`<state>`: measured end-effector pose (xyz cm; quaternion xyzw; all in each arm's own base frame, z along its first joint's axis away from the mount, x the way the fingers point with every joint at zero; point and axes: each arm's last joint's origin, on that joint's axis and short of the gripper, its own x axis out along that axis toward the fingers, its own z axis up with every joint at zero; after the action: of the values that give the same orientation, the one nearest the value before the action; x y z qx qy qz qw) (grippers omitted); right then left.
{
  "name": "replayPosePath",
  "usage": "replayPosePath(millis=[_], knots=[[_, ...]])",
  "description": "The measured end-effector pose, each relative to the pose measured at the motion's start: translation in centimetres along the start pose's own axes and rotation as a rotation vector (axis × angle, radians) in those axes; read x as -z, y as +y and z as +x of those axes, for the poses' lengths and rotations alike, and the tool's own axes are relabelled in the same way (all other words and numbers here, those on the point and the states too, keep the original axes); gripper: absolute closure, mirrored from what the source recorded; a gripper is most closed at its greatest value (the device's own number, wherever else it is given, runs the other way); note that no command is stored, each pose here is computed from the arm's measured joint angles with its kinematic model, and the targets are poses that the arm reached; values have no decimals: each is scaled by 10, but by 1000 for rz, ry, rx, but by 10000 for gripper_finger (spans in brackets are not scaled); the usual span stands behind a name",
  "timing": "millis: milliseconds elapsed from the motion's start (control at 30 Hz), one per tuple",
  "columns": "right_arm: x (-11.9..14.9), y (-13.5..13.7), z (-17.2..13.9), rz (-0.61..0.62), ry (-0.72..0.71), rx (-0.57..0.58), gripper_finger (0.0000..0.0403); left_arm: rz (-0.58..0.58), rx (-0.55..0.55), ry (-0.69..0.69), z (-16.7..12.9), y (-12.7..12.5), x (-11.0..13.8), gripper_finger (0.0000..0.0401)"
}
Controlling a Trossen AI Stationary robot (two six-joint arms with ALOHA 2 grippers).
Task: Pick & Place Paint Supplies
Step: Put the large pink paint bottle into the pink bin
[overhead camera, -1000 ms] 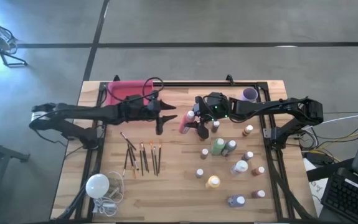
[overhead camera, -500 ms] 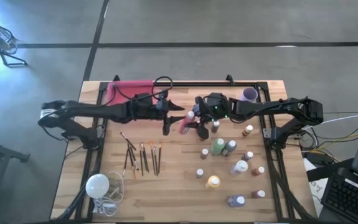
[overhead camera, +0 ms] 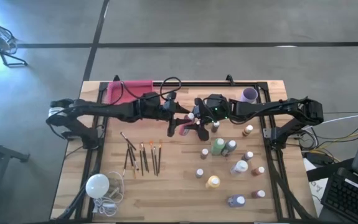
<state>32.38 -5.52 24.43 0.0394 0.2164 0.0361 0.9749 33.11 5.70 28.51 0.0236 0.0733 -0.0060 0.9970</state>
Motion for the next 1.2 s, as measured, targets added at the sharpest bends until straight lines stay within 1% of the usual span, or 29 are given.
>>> replayPosePath(millis=[167,367,500,600,767,933,1200], knots=[[0,0,0,1,2,1,204,0,3,0,7,1,0,227],[0,0,0,0,3,1,211,-1,3,0,7,1,0,227],[0,0,0,-2,2,1,208,-1,3,-1,7,1,0,227],[0,0,0,-4,2,1,204,-3,2,-1,7,1,0,238],[0,0,0,-10,3,2,207,-13,1,0,7,1,0,276],[0,0,0,-10,3,2,210,-15,2,1,7,1,0,277],[1,0,0,-7,5,1,193,-19,1,8,7,1,1,275]])
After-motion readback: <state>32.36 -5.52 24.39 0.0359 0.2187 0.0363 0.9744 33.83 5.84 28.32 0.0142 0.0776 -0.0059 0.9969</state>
